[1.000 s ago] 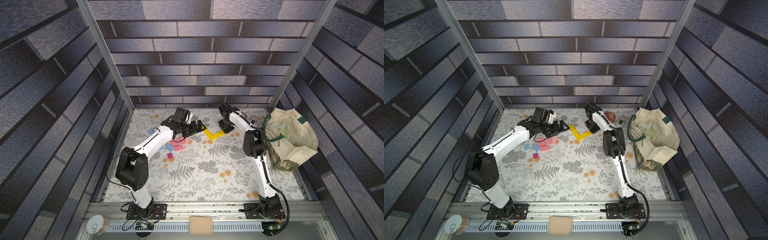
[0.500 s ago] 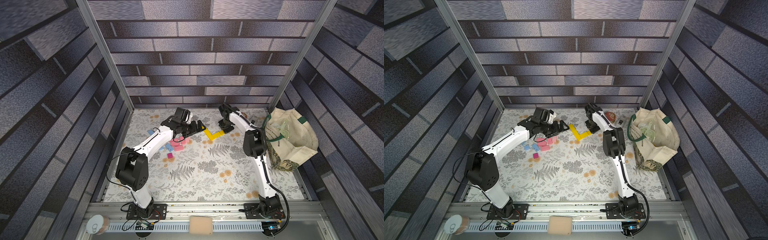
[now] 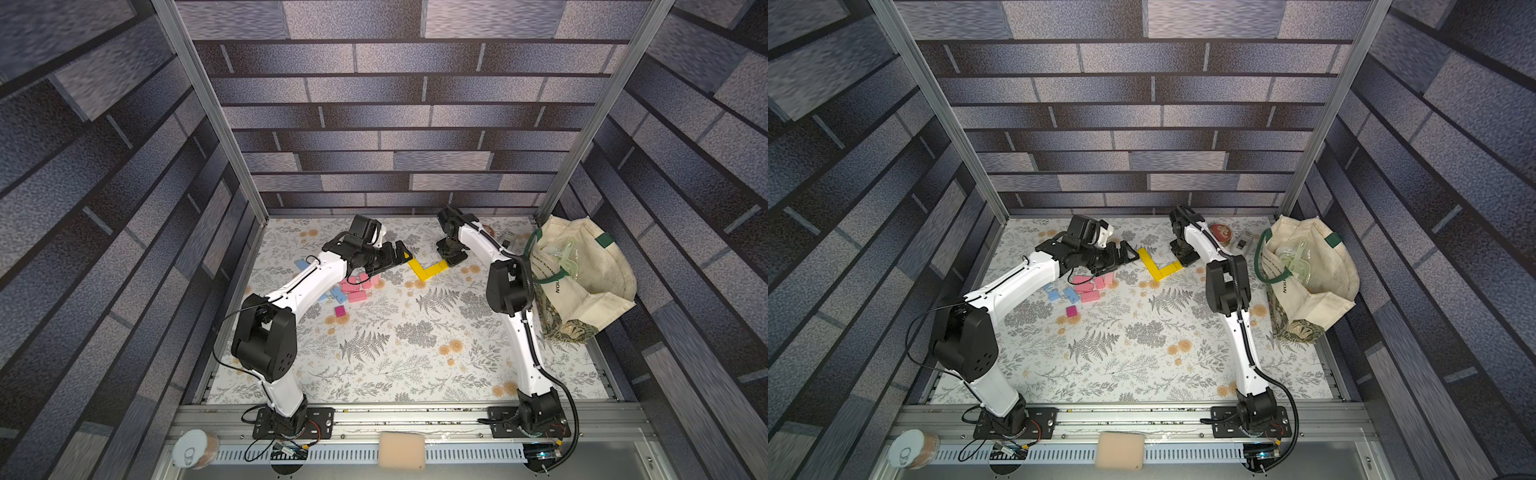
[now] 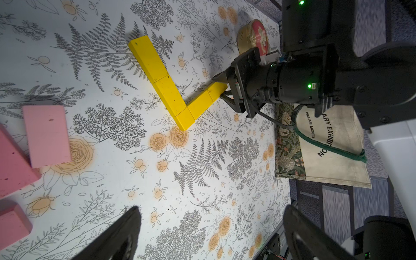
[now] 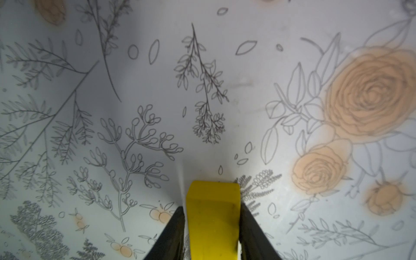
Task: Assemble the letter v with building blocks
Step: Assemble the building block at the center of the board.
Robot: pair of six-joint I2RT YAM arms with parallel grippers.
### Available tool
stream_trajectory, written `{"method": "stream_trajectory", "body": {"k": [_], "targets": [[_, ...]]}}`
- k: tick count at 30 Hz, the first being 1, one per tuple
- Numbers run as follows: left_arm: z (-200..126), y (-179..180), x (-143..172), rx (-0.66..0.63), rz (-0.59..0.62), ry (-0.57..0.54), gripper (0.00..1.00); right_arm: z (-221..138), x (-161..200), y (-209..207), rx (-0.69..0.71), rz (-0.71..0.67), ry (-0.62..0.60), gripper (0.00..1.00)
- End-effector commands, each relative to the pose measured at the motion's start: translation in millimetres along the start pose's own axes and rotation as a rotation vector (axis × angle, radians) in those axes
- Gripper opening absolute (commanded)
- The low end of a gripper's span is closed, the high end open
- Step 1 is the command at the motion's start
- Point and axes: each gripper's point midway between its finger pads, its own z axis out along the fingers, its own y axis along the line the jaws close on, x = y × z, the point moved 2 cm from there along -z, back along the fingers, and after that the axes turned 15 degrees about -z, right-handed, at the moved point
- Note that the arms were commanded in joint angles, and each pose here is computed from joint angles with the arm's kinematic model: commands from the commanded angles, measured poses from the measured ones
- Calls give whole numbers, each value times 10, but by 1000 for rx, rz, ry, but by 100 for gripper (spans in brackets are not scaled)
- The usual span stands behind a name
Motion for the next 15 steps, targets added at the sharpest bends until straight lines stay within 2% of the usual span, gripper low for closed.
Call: {"method": "stream_trajectory", "body": {"k": [1, 15], "targets": [[10, -21, 38, -1, 14, 15, 100, -25, 90, -11, 10, 3, 22, 41], [0, -38, 54, -2, 22, 15, 100, -61, 97, -43, 14, 4, 16, 42]]}}
